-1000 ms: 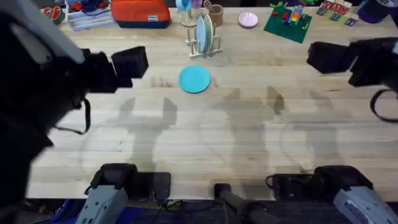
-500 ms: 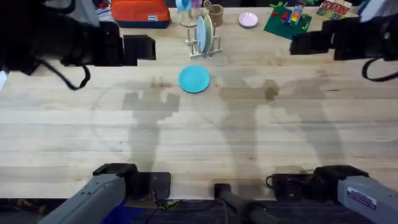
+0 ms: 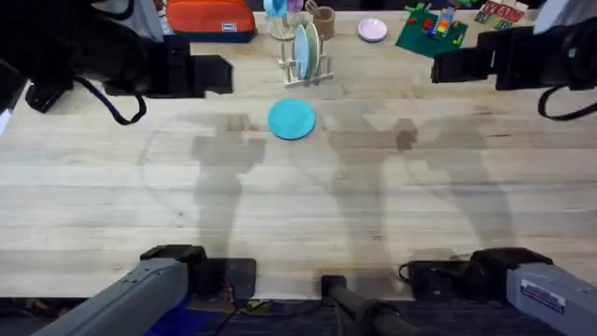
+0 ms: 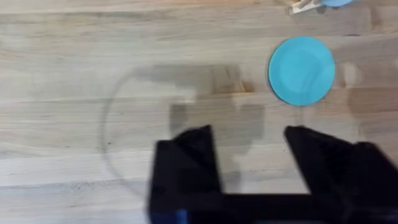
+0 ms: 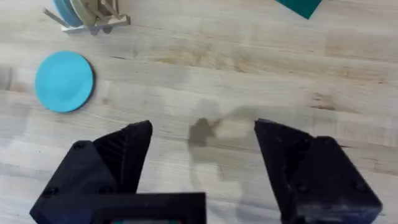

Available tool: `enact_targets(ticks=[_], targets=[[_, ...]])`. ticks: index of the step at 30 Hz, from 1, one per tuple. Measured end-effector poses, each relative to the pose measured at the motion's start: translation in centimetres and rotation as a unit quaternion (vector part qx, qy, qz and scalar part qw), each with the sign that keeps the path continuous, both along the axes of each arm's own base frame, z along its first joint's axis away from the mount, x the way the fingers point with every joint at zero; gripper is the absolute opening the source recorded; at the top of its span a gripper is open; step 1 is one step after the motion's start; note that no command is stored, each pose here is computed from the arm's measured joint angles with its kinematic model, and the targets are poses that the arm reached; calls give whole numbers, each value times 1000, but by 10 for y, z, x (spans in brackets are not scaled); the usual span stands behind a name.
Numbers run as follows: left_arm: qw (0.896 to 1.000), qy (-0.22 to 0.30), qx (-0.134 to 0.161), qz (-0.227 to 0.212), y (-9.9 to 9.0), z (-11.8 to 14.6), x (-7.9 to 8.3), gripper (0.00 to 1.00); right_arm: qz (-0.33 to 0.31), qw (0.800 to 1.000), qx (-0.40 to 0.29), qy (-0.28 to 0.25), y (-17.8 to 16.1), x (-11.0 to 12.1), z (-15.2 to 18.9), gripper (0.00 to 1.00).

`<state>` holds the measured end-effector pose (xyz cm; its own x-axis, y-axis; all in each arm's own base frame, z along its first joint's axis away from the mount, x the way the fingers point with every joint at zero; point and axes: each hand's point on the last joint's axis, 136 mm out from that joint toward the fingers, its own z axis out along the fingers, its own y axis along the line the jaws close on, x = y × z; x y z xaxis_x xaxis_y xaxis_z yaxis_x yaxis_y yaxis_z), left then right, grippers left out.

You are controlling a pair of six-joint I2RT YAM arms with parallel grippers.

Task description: Pick up the plates from the table one by one and place each into a slot on the dish rack.

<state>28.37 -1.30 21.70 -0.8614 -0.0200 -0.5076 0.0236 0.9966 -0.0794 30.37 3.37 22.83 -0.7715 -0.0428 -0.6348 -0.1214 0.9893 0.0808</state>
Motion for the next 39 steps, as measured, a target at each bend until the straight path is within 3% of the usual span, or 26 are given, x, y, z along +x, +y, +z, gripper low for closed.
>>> enact_targets(ticks=[4, 6, 9, 14, 15, 16, 22, 29, 39], targets=[[1000, 0, -1, -1, 0, 0, 0, 140, 0, 1000, 0, 0, 0, 0, 0, 993], [1000, -1, -5, -4, -2, 0, 0, 49, 0, 1000, 0, 0, 0, 0, 0, 994], [1000, -2, -26, -16, -10, 2, 0, 42, 0, 1000, 0, 0, 0, 0, 0, 995], [994, -19, -88, -54, -35, 11, 4, 40, 0, 1000, 0, 0, 0, 0, 0, 995], [992, -27, -107, -64, -41, 14, 6, 40, 0, 1000, 0, 0, 0, 0, 0, 995], [985, -41, -150, -78, -48, 23, 9, 41, 0, 1000, 0, 0, 0, 0, 0, 995], [968, -76, -212, -115, -51, 32, 15, 42, 0, 1000, 0, 0, 0, 0, 0, 993], [938, -93, -287, -171, -69, -2, 22, 41, 0, 1000, 0, 0, 0, 0, 0, 993], [917, -54, -345, -193, -78, -41, 45, 42, 0, 1000, 0, 0, 0, 0, 0, 993]])
